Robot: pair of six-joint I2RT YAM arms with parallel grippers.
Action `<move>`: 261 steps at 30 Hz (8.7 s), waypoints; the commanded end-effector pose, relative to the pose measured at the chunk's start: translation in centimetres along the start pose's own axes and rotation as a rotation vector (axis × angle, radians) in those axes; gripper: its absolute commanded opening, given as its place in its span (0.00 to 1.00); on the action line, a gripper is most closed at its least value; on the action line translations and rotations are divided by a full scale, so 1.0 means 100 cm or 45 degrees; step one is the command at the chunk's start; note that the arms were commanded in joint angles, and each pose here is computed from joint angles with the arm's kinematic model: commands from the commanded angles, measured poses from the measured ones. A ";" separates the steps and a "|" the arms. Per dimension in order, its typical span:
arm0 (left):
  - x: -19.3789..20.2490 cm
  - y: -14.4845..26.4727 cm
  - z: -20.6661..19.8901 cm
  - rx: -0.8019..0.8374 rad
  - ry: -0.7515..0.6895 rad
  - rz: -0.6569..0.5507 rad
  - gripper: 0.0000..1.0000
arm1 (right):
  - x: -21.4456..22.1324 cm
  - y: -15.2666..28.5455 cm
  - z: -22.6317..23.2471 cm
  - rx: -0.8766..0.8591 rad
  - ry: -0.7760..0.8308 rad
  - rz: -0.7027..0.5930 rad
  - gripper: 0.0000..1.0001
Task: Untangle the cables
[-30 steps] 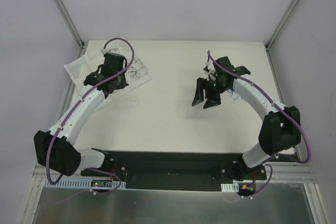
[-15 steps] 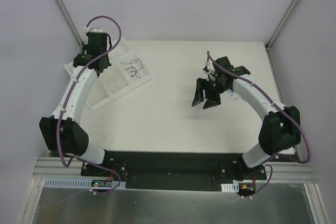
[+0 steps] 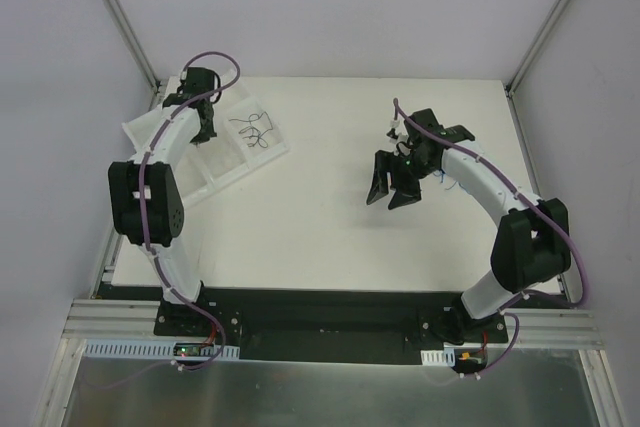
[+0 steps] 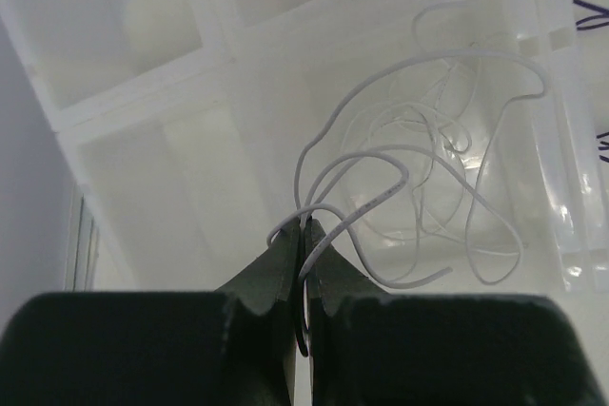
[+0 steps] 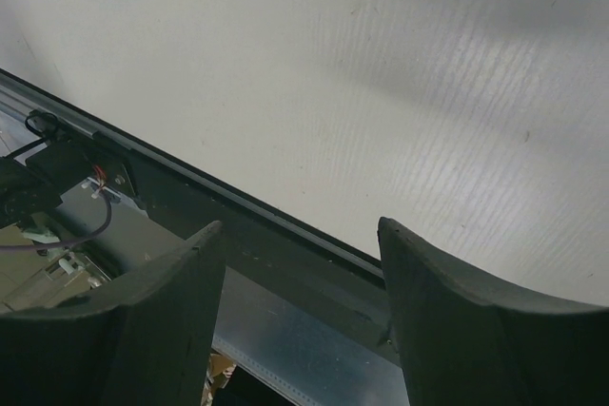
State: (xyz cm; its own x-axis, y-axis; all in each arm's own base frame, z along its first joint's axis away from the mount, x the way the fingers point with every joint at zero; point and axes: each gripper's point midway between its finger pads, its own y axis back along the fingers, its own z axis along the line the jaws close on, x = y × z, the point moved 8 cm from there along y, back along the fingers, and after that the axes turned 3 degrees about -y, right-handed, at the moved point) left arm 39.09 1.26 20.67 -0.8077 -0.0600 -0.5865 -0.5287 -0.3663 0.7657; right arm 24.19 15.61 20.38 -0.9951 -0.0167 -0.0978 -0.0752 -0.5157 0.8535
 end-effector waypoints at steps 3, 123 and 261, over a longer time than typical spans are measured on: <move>0.014 -0.042 -0.024 0.075 -0.013 0.179 0.00 | -0.005 0.004 -0.001 0.005 -0.009 0.001 0.67; 0.135 0.164 -0.137 1.567 -0.170 0.375 0.60 | 0.006 -0.055 0.064 -0.176 -0.002 0.092 0.41; 0.106 0.172 -0.180 1.280 -0.177 0.143 0.00 | -0.032 -0.051 -0.088 0.534 -0.420 0.004 0.60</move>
State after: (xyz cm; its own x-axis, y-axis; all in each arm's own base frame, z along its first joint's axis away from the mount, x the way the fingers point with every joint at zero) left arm 23.51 -17.54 23.63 -0.8163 -0.0303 -0.5769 -0.5340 0.4203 0.7336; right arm 28.36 10.76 10.59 -0.9562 0.2909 0.0314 0.0021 -0.1007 0.9949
